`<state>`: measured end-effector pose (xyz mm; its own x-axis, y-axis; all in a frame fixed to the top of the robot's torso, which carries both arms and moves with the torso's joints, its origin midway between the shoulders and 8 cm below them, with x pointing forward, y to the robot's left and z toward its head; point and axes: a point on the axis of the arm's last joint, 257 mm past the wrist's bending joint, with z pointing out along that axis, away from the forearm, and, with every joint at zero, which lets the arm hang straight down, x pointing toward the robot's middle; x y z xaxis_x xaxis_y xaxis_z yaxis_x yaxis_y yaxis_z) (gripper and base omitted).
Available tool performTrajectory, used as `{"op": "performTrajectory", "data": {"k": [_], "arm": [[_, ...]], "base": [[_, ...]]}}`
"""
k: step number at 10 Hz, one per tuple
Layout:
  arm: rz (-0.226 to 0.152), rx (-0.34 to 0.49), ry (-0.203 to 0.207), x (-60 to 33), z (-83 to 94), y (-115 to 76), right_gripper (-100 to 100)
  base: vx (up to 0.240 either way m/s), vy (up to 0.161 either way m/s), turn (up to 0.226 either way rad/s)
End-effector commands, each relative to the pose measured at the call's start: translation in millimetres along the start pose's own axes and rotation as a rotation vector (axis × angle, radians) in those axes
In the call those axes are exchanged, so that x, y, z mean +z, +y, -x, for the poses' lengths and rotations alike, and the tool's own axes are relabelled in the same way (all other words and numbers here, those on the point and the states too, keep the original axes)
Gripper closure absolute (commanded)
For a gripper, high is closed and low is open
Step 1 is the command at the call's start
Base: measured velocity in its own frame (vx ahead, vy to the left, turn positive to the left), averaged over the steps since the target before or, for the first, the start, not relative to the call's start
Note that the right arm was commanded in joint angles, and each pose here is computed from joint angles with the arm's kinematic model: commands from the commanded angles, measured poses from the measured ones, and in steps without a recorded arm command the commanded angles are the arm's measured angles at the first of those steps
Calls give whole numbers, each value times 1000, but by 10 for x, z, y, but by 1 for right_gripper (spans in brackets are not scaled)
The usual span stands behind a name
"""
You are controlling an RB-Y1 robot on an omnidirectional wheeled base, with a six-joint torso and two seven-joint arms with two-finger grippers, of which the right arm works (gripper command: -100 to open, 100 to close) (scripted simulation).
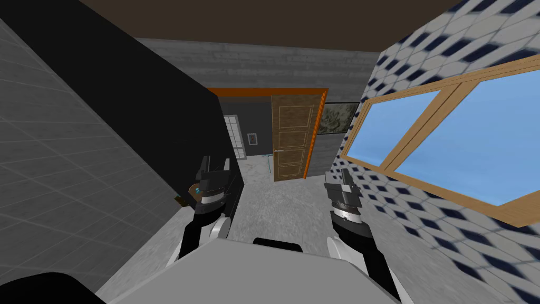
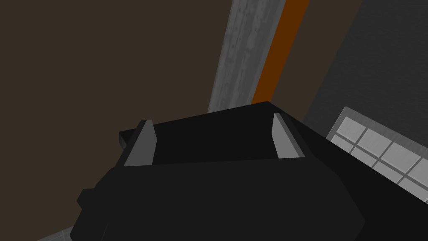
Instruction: Pull the door open
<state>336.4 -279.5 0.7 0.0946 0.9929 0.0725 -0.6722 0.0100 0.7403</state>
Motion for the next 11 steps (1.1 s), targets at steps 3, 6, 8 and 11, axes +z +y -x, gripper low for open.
{"op": "performTrajectory", "data": {"k": [3,6,8,11], "arm": [[-42,7,15,0,-20,-313,-100],[-75,12,24,1,-33,-554,-100],[-100,14,31,4,-42,-736,-100],[-142,17,41,7,-53,-1038,-100]], "base": [[96,4,46],[103,-2,45],[96,7,42],[91,-8,49]]}}
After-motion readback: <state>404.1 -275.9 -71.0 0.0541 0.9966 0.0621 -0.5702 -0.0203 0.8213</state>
